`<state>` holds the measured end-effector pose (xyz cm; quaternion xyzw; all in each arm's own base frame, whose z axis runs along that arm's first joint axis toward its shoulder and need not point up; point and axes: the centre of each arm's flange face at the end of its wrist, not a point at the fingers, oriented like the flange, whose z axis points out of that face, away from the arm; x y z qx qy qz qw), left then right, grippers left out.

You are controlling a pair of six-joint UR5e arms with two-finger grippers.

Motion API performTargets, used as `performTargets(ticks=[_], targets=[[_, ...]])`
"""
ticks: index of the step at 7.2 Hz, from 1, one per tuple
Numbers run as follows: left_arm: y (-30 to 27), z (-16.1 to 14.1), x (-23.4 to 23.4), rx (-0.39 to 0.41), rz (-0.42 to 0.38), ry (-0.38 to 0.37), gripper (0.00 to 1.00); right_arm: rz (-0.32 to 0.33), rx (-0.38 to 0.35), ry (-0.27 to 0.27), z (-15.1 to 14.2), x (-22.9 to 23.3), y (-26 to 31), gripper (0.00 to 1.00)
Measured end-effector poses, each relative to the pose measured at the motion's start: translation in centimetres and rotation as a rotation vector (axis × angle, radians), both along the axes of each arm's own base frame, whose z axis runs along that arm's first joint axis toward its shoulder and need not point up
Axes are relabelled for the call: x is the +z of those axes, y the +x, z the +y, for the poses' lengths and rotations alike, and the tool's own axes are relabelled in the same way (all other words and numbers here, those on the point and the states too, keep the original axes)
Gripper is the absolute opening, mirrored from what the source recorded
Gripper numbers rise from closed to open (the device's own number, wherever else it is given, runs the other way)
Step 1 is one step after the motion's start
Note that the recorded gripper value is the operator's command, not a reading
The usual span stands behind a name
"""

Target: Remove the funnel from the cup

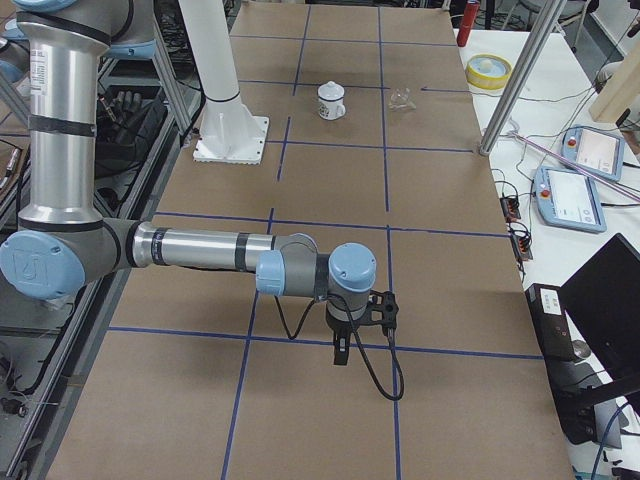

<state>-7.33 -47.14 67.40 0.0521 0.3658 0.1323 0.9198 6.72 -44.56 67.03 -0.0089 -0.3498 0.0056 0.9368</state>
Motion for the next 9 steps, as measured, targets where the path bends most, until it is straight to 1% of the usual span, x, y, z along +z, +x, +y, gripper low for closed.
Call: performTargets(ticks=[9], targets=[[0.02,-0.59,-0.32,0.001,-0.001,0.008,1.00,0.000,0.000,0.000,0.01,0.00,0.00,1.00]])
